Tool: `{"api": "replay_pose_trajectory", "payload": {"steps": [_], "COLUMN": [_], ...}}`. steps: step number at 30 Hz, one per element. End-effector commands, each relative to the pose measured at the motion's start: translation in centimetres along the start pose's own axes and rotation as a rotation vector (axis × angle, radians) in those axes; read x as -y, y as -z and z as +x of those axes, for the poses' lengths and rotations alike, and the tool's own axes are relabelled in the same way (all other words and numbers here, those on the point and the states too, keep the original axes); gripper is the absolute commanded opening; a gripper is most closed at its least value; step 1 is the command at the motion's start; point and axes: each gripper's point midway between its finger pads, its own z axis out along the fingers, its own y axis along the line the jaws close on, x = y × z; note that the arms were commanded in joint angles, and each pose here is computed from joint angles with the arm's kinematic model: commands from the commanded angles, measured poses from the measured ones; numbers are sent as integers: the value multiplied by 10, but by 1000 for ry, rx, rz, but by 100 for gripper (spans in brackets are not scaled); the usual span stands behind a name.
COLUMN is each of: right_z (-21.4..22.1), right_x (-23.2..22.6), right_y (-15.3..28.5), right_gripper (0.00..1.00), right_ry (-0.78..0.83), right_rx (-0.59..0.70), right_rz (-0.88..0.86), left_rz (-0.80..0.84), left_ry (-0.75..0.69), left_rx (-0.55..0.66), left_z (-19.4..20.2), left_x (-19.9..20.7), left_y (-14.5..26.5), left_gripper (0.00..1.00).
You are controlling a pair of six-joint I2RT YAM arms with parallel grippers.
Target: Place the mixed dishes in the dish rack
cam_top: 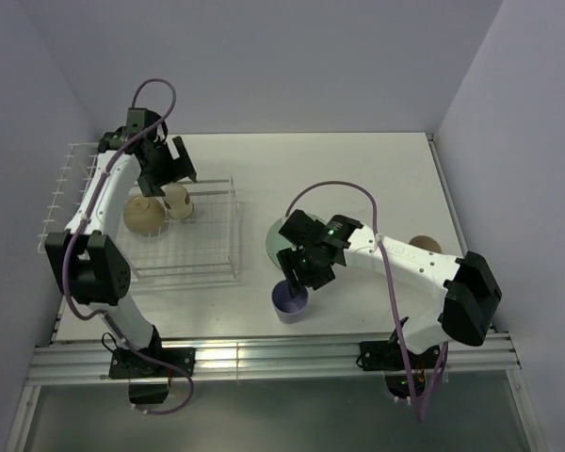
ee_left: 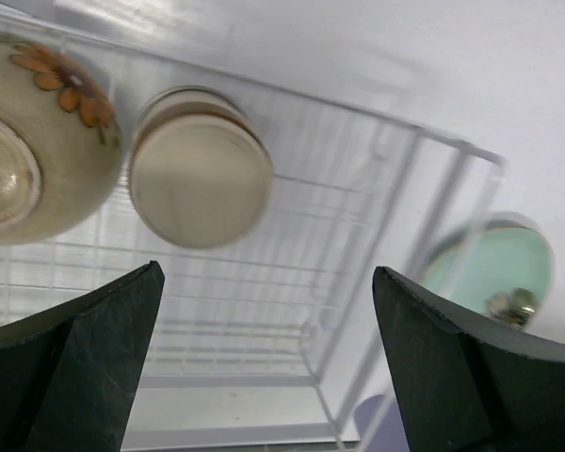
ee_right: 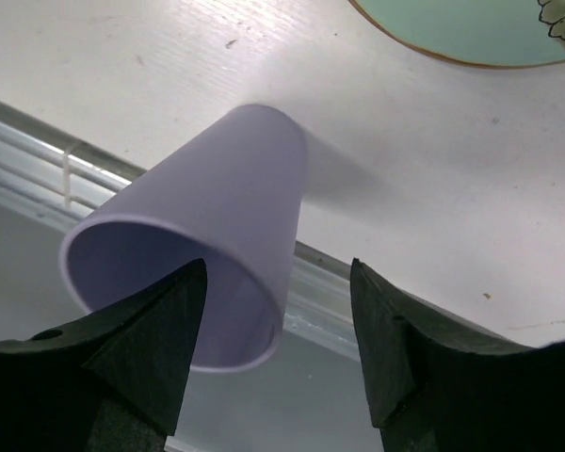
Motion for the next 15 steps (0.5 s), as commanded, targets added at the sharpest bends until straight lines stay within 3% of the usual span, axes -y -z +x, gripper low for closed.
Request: {"api": "replay_pose_trajectory", "payload": {"steps": [1,4,5,7,8,9,13,15], "right_z": [-3,1,1,2,1,0,-13,-20], "right_x": [4,8,9,12,13,14,5,5], "right_y": [-9,-14,-14,-11,-9,-6,32,53], "right_gripper": [66,49,34,21,6,0,0,0], "right_ry": [-8,-17,-18,-23,-24,-22,-22,-20], "right_rx": [30,21,24,36,45,53,136,171], "right_rz": [25,36,38,53,55,57,18,22], "left_rz": [199,353,397,448,469,482,563,690], "left_ry": [20,39,39,44,40,40,25,5], "left_rx": [175,258,293,304,315,310,241,232], "left_z": [-16,-12,-9,0,4,7,33,43], "left_x": [44,73,78,90,92,95,106,121], "left_y": [66,108,129,145,157,161,171,191], "left_gripper": [99,98,98,97,97,97,97,98]}}
